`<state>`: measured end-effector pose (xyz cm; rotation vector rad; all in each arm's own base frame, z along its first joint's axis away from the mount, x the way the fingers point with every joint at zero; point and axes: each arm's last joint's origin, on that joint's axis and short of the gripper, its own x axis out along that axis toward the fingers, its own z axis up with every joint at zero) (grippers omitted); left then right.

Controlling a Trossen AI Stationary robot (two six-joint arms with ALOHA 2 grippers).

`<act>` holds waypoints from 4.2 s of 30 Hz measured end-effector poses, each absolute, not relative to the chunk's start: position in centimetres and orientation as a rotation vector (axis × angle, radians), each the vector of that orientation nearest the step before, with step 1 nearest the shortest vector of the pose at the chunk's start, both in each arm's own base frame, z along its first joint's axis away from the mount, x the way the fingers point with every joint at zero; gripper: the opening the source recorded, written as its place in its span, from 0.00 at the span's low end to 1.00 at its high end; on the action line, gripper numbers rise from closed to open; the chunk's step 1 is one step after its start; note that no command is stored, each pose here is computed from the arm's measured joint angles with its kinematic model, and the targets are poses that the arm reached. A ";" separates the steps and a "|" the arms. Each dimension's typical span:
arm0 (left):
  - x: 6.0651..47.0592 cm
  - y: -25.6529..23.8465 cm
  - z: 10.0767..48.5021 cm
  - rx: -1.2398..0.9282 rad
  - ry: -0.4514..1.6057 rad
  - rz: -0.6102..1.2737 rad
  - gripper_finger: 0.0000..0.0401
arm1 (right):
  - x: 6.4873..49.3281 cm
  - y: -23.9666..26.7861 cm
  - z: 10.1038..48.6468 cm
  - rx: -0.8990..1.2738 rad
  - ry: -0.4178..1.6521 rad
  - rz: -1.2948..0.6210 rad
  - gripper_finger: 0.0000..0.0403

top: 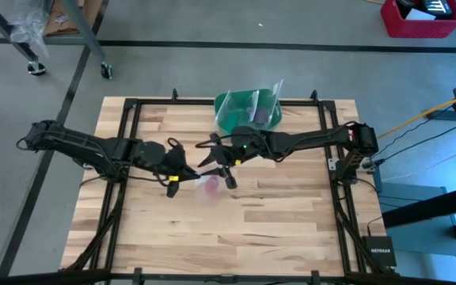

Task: Roll bandage
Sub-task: Close the transparent zip bag

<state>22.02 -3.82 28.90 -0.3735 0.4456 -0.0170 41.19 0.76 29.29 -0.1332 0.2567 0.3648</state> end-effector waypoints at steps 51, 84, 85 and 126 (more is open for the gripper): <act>22.1 -3.5 29.0 -0.339 0.425 -0.015 0.00 | 41.1 0.7 28.9 -0.120 0.306 0.344 0.05; 22.3 -3.5 29.3 -0.309 0.393 -0.027 0.00 | 41.1 0.8 28.9 -0.127 0.290 0.367 0.05; 22.3 -3.5 29.3 -0.309 0.393 -0.027 0.00 | 41.1 0.8 28.9 -0.126 0.290 0.372 0.04; 21.5 -3.4 29.7 -0.317 0.393 -0.023 0.00 | 40.9 0.7 28.3 -0.121 0.364 0.352 0.05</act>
